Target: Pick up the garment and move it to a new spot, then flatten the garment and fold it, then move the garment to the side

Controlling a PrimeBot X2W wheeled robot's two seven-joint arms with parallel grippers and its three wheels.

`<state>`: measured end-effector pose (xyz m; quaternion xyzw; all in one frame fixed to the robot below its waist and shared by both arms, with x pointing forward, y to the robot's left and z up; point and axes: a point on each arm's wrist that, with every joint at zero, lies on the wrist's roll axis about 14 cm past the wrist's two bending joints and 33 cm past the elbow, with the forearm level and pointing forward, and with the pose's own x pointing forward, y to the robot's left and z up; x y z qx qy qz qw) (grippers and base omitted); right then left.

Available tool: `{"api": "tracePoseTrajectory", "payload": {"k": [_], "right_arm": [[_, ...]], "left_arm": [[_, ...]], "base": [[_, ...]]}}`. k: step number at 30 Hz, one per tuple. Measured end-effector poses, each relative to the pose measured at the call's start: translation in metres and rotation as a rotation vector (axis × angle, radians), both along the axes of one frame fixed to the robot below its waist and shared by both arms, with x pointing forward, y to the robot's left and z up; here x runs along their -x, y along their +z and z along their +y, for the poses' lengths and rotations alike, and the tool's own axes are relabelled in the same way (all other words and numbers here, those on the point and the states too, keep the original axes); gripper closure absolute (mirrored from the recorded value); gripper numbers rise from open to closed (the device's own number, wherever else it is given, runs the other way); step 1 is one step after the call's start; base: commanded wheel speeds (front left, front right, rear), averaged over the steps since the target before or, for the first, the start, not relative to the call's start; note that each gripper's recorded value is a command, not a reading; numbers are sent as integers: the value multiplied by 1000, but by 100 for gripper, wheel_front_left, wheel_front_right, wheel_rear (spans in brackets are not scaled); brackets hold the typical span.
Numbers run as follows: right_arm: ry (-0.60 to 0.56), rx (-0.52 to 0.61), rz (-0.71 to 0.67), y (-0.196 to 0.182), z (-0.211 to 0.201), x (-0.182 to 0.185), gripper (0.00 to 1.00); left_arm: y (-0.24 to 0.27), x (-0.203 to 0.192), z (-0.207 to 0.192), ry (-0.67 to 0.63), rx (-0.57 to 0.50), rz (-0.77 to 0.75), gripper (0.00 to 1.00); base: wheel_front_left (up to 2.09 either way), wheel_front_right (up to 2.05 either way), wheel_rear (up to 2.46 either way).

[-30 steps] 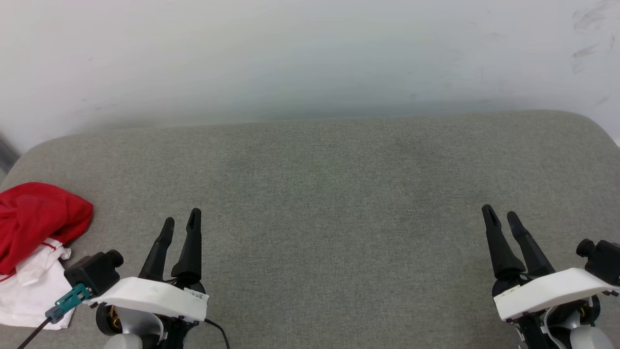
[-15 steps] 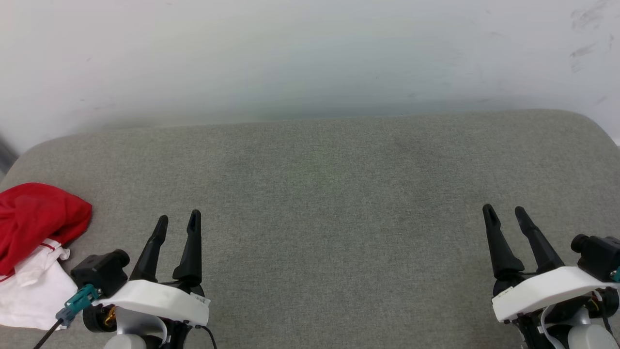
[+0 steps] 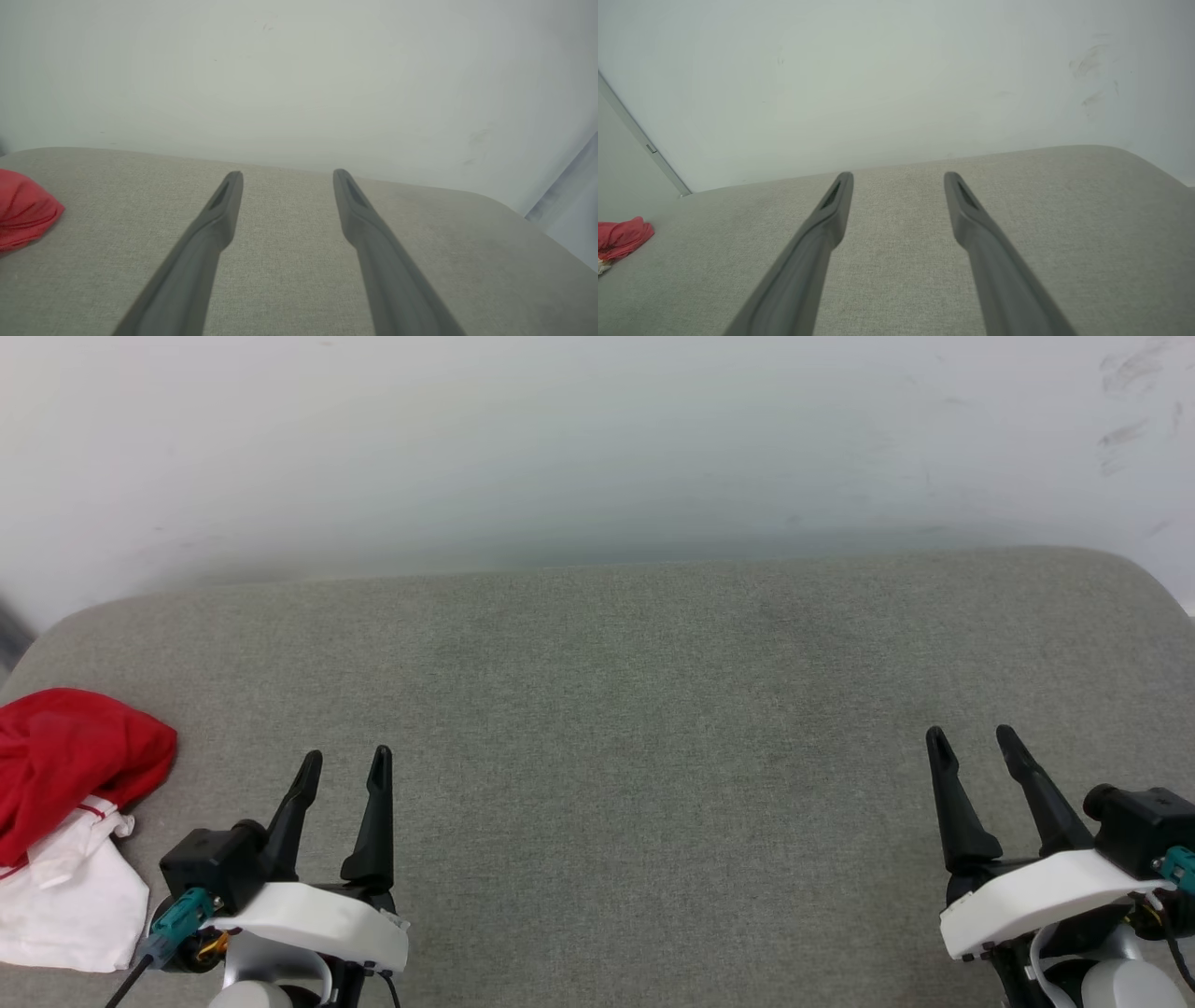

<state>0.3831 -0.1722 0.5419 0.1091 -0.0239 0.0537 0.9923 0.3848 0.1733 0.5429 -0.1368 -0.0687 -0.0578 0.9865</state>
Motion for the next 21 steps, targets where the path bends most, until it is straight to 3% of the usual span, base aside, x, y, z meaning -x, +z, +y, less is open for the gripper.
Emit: {"api": "tracePoseTrajectory", "payload": {"k": [21], "right_arm": [[-20,125,-1,-1,-2,5,0]], "left_arm": [[-10,1,-7,-7,-141,-5,0]], "base": [[0,0,0]]}}
